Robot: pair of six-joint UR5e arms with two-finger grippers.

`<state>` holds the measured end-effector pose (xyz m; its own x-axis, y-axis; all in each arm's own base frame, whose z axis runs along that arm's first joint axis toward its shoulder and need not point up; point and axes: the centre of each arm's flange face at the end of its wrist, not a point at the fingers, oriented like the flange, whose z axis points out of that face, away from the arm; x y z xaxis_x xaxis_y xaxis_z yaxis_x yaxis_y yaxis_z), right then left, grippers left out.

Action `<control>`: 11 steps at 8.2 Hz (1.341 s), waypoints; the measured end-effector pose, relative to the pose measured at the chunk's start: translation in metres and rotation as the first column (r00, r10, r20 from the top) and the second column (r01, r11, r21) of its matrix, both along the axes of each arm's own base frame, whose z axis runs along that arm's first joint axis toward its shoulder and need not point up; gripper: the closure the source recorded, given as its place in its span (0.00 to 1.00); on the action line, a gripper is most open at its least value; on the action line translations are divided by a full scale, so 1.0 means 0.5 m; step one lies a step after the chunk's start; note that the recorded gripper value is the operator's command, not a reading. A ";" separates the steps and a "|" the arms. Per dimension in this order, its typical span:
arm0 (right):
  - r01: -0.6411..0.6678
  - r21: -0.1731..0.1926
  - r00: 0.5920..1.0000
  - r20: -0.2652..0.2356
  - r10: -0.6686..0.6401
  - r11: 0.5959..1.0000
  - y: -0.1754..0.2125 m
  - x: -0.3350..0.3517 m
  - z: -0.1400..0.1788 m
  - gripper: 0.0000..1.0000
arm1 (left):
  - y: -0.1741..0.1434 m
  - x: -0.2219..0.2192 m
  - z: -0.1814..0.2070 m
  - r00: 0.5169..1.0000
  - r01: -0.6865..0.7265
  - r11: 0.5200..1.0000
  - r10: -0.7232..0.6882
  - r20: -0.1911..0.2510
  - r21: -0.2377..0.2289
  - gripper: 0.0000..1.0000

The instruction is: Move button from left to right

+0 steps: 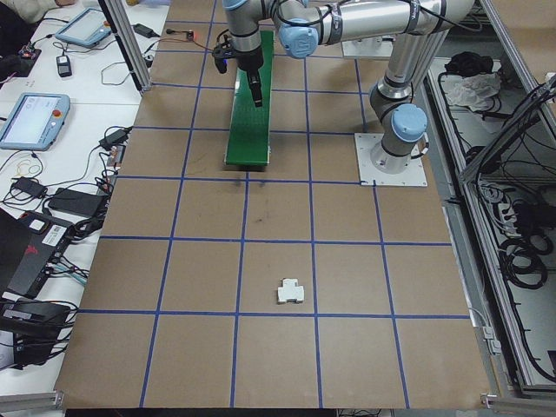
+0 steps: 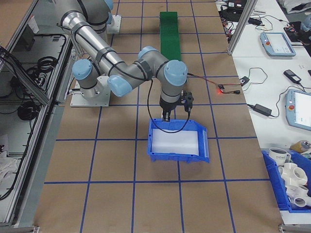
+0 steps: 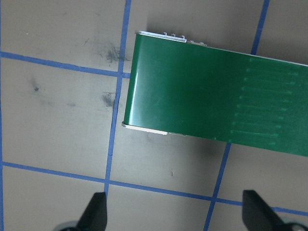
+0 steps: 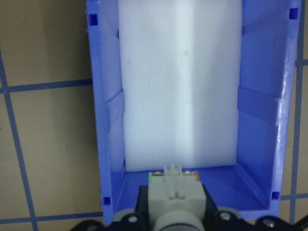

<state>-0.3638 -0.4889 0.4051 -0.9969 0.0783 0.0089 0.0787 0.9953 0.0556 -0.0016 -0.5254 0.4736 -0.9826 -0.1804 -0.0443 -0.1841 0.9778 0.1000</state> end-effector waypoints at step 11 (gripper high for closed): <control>-0.018 -0.062 0.997 0.078 0.023 0.998 -0.086 -0.062 -0.247 0.73 | -0.017 0.003 0.019 1.000 0.003 0.994 0.000 0.027 -0.110 0.00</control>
<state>-0.3947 -0.5321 0.2818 -0.9958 0.0555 -0.0735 0.0557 0.9984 -0.0007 -0.0002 -0.5341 0.4832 -0.9816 -0.1841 -0.0504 -0.1837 0.9829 -0.0128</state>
